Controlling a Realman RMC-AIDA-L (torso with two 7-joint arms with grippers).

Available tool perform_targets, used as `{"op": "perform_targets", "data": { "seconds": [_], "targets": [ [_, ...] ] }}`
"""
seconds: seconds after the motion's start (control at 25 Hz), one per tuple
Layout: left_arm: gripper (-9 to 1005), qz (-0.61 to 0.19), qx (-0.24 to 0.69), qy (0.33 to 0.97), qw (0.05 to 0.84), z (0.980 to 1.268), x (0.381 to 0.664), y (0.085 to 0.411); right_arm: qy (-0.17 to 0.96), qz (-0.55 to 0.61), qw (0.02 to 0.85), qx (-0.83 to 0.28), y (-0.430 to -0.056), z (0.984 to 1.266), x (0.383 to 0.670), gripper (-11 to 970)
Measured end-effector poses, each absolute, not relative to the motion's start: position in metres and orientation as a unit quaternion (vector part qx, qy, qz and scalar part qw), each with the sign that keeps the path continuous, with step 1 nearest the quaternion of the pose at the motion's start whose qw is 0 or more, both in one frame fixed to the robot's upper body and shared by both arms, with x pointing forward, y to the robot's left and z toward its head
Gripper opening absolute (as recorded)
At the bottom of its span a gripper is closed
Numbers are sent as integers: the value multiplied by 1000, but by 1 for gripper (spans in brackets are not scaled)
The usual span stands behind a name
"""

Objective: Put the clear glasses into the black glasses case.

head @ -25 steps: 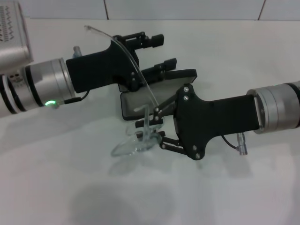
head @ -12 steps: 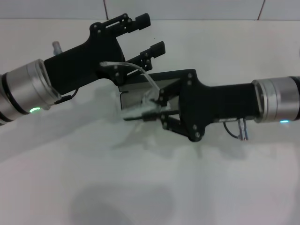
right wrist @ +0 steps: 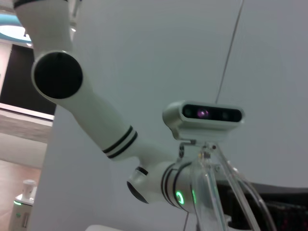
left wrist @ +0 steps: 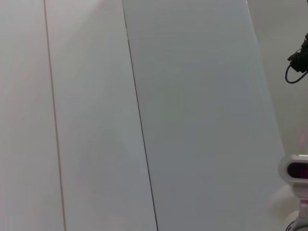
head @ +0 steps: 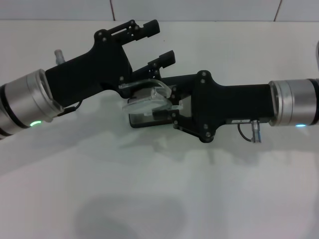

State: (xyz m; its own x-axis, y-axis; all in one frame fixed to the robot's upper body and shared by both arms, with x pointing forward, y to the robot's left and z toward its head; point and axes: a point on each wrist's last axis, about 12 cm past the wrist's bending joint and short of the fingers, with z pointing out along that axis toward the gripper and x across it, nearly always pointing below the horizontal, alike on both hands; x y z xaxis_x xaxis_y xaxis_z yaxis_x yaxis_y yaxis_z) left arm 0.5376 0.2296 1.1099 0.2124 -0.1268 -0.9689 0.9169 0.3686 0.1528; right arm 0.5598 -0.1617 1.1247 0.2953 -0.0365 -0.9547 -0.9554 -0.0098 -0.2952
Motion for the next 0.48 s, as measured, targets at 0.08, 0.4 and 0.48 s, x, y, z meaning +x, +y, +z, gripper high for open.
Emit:
{"op": "perform_targets", "data": {
  "seconds": [0.08,0.4,0.48],
  "targets": [
    [595,-394,404,488,666,1110,537,229,430,410,558,-579,-162,1124,560,160],
    [595,-396,406,487,665,1110,536,229,433,410,559,-577,-164,1123,559,163],
    [596,-396,406,487,664,1110,536,229,433,409,559,-577,-164,1123,559,163]
  ]
}}
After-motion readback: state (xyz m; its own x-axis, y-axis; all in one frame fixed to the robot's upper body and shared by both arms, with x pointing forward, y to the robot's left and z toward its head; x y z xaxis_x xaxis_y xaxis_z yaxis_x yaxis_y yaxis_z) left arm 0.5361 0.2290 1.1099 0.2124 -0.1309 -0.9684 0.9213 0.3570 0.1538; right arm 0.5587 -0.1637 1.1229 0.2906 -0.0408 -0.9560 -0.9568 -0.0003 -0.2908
